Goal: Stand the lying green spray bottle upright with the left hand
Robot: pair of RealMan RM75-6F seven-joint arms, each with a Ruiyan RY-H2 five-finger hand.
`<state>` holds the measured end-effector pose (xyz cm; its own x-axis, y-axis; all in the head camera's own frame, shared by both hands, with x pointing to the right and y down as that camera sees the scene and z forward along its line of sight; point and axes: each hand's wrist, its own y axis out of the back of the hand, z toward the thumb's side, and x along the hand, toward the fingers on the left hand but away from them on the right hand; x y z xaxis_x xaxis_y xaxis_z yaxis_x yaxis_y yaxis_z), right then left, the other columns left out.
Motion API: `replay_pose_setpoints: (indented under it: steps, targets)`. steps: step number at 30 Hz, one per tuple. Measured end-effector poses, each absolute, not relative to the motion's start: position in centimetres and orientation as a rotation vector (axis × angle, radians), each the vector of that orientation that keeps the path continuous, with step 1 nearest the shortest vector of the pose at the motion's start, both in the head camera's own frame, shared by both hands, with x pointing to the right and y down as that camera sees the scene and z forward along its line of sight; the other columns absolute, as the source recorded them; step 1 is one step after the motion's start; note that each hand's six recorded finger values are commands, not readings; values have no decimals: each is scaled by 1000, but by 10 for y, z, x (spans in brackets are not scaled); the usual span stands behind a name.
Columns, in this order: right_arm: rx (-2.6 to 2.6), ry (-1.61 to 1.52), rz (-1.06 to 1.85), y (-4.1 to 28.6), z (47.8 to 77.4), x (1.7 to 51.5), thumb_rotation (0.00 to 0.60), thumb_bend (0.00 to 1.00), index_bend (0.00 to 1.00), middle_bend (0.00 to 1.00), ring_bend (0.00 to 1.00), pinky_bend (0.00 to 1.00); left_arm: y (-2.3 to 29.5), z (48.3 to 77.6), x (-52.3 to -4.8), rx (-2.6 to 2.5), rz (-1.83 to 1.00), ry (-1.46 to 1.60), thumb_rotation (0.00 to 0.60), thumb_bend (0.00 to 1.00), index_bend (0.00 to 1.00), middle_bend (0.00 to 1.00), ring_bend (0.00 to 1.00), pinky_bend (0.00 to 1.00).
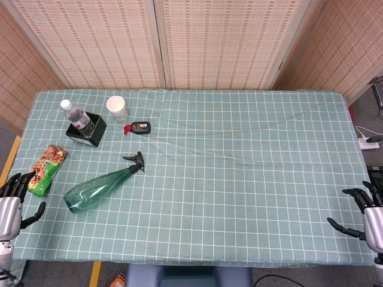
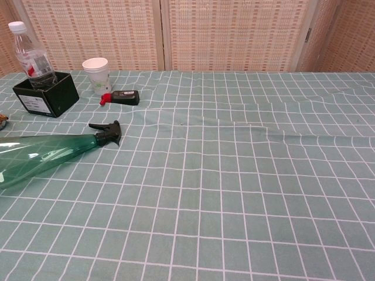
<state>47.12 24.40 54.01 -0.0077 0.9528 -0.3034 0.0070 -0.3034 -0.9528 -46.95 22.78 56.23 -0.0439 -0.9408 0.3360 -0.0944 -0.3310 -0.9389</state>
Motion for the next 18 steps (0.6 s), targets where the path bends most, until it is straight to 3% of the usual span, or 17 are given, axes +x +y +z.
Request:
replay_pose_setpoints:
  steps: [18]
  targets:
    - [-1427,-1055,1440,243,540,470,600,0,327,338,130,72,228,564,-470,-1522,-1473,1154,600,307,154,197,156,243]
